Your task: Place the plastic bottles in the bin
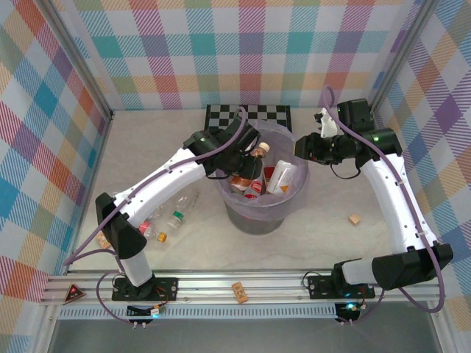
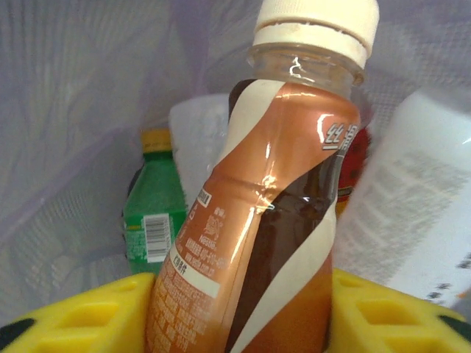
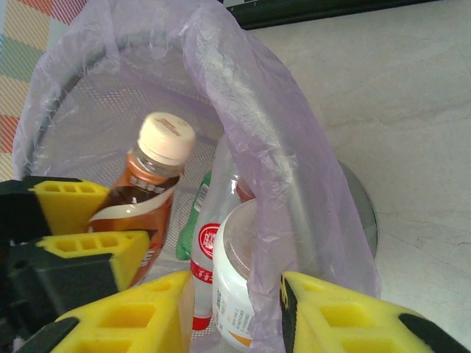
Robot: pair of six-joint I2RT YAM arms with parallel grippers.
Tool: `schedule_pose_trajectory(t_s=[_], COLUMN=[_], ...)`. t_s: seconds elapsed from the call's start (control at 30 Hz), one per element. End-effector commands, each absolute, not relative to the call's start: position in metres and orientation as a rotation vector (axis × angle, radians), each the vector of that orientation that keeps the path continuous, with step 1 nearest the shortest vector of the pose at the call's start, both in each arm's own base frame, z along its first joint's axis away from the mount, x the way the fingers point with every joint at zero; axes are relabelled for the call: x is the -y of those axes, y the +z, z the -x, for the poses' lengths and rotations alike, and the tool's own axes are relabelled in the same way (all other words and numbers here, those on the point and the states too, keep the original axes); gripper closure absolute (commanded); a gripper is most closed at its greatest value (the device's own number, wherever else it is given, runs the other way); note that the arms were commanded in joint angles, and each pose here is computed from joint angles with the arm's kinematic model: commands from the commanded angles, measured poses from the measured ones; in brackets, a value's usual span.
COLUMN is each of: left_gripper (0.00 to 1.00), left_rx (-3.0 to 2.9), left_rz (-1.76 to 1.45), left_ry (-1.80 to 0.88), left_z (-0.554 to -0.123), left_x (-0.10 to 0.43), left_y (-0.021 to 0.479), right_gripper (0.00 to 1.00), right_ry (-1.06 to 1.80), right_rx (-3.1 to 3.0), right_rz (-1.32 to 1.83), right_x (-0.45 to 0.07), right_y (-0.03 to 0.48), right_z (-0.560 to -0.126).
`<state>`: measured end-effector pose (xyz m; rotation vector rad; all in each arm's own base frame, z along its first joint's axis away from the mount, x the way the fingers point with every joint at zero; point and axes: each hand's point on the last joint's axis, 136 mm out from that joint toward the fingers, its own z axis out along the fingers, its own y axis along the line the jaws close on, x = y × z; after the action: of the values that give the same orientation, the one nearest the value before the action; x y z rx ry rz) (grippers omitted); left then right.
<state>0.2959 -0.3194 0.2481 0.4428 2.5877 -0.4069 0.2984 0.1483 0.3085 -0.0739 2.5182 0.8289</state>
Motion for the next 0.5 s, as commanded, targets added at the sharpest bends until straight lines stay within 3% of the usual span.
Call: schedule_pose_trajectory(t_s=[0.0, 0.2, 0.47], left_gripper=[0.41, 0.25, 0.22], left_rx=[-2.535, -2.486, -2.442], left_rz=[-0.373, -0.35, -0.351], left_ry=[-0.492, -0.575, -0.538], left_z=[-0.291, -0.292, -0.297], left_x=[0.319, 0.322, 0.314], left_y=[0.268, 0.28, 0.296], right_gripper=[0.63, 0.63, 0.63], right_ry=[0.825, 0.827, 0.824], right_rx=[-2.523, -2.526, -2.526], right_rz=[0.103, 0.098, 0.096], right_x=[-0.15, -0.15, -0.149], right_y=[0.306, 0.305, 0.305], right_z=[-0.297, -0.297, -0.297])
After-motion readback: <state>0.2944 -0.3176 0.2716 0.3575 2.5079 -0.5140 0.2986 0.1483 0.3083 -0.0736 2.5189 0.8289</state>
